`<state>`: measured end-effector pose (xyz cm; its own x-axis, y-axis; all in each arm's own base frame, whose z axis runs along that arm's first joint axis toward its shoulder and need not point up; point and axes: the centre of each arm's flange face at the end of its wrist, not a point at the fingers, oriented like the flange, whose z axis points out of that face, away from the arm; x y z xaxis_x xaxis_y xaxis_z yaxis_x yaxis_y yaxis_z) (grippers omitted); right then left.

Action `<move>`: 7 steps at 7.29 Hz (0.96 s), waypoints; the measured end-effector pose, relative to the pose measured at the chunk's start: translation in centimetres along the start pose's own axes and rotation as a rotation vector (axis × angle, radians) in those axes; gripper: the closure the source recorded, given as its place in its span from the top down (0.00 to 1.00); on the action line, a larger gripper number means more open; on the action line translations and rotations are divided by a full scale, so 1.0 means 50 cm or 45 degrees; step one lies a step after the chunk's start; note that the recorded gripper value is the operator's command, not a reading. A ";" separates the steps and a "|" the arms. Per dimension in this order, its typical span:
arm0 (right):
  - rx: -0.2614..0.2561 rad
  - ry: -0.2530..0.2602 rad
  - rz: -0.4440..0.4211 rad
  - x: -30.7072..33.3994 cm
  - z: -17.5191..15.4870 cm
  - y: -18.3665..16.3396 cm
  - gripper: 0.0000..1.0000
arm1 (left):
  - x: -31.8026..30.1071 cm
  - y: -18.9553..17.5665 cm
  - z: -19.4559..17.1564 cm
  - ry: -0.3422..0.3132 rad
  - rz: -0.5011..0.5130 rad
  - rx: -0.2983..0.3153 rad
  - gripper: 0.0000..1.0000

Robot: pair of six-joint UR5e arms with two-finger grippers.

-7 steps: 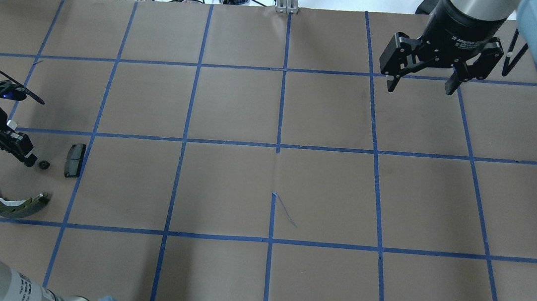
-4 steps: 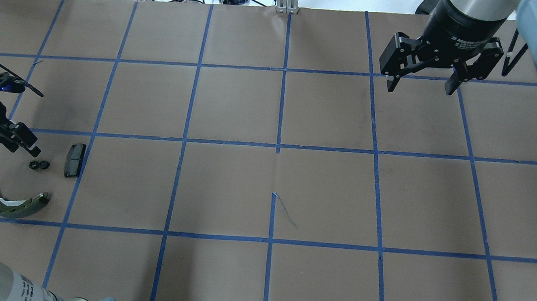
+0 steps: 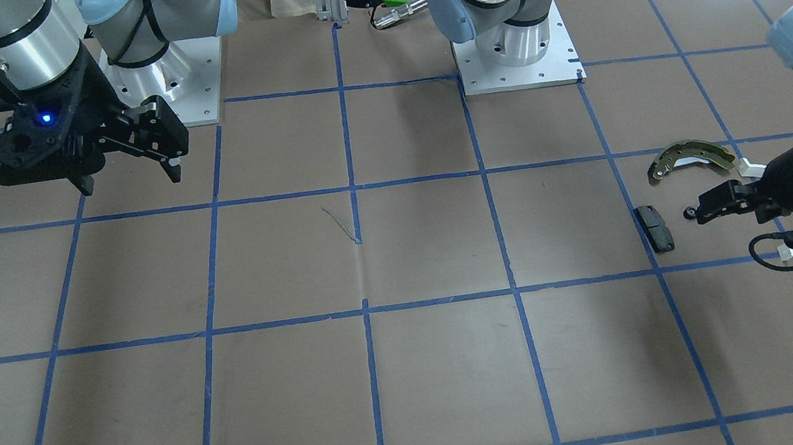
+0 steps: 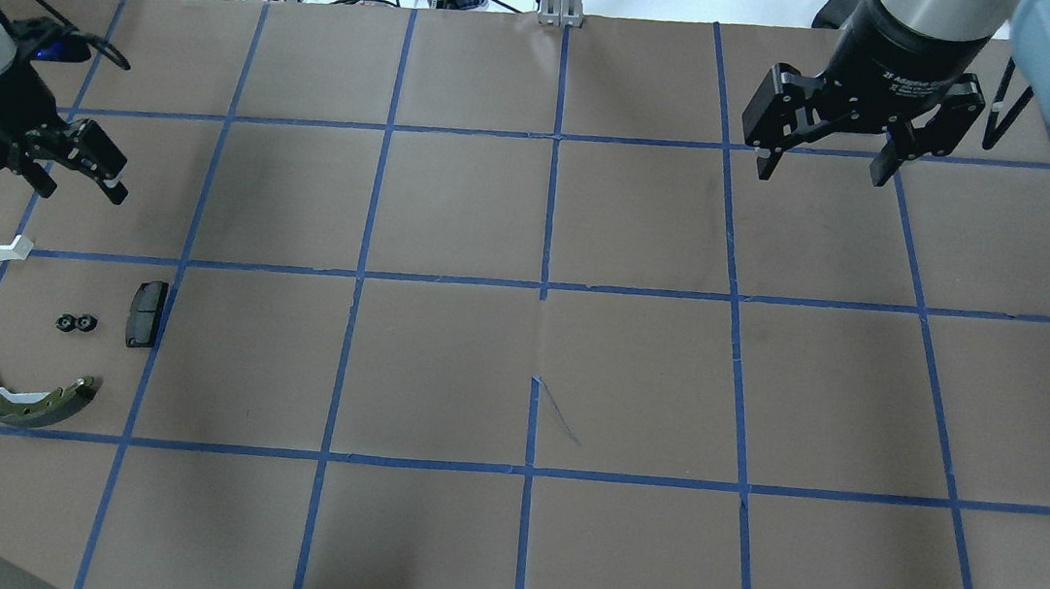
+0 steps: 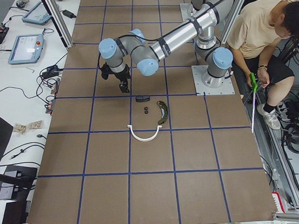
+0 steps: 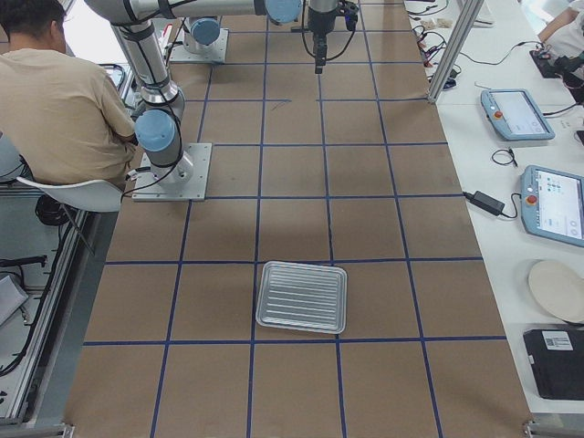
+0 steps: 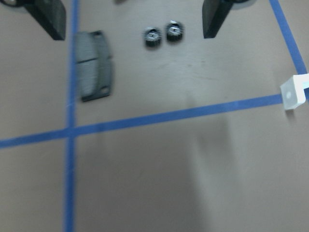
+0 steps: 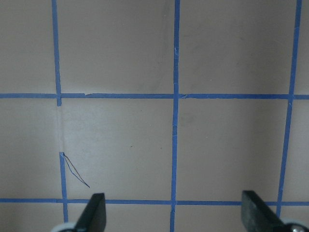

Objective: Place bearing gear from tray to pile

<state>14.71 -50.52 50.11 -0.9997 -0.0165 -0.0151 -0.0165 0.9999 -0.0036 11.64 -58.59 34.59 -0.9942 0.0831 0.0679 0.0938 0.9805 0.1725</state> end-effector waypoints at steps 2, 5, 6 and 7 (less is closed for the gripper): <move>0.000 0.000 0.001 0.000 0.000 0.000 1.00 | 0.179 0.017 -0.105 -0.051 0.067 0.049 1.00; 0.000 0.001 0.001 0.002 0.000 -0.001 1.00 | 0.429 0.087 -0.171 -0.097 0.152 0.128 1.00; -0.001 0.001 0.001 0.003 0.001 -0.001 1.00 | 0.472 0.122 -0.176 -0.064 0.152 0.131 1.00; -0.001 0.001 0.002 0.004 0.000 -0.001 1.00 | 0.494 0.158 -0.176 -0.034 0.134 0.131 1.00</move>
<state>14.53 -50.58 50.08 -0.9998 -0.0153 -0.0140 -0.0153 0.9999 -0.0031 -11.72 -50.34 46.28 -0.9804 0.1897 0.0539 0.1930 0.9791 0.0644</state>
